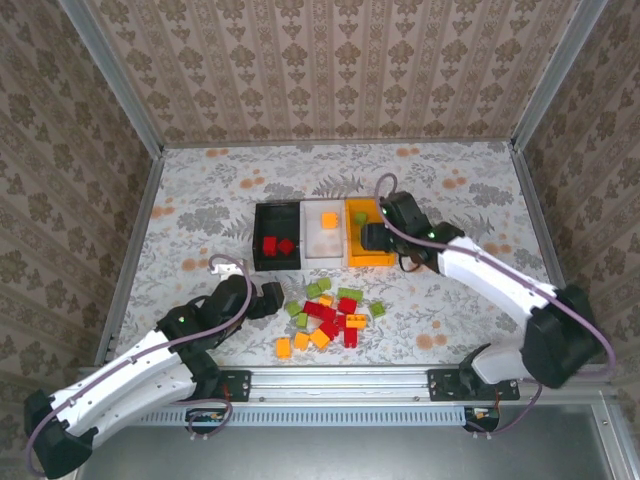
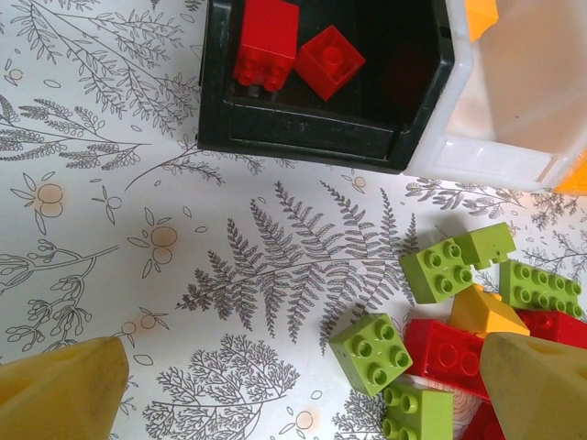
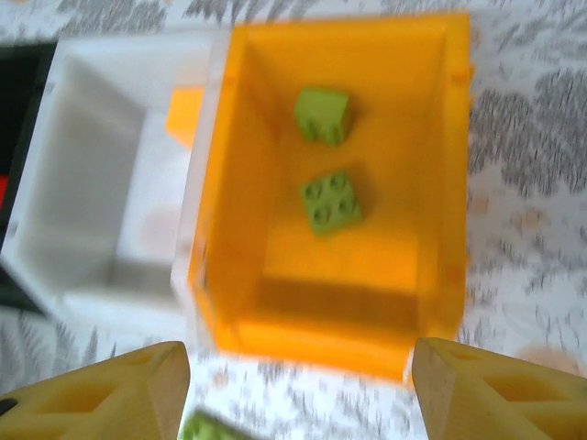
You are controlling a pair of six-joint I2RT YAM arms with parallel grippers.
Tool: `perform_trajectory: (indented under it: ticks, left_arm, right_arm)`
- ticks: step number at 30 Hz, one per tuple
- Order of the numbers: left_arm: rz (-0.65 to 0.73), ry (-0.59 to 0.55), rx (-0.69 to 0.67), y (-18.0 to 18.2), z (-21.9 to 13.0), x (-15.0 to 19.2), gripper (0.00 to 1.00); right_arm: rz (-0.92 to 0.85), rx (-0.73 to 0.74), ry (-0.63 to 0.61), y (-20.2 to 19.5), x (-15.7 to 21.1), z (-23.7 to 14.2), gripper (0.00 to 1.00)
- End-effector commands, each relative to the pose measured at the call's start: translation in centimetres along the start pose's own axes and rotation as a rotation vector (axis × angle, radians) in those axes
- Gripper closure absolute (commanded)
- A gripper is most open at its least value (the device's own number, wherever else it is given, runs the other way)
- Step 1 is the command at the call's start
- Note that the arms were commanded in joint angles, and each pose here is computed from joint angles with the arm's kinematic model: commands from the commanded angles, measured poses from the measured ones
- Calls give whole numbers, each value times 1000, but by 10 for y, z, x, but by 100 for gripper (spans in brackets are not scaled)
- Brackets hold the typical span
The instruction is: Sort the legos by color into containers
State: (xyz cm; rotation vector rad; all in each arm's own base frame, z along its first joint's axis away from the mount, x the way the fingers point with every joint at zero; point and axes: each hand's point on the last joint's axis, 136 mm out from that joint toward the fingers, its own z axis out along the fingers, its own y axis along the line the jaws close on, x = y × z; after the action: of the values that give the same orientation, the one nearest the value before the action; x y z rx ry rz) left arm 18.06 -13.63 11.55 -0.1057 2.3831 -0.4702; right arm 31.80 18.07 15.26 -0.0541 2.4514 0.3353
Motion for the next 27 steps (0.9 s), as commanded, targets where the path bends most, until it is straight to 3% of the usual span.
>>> perform_trajectory:
  ticks: [1,7,10,27]
  left_arm:
    - [-23,-9,7,2,2,0,0]
    - [-33,-7,-5,6,5,-1,0]
    - [-40,-2,-13,10,7,1,0]
    - [-79,17,-15,16,11,8,0]
  right_arm:
    - [-15,-15,135,-9,61,-9,32]
    - [-83,-62,312,-4,145,-13,31]
    - [-124,-53,367,-4,171,-8,30]
    - [-202,16,345,-2,164,22,31]
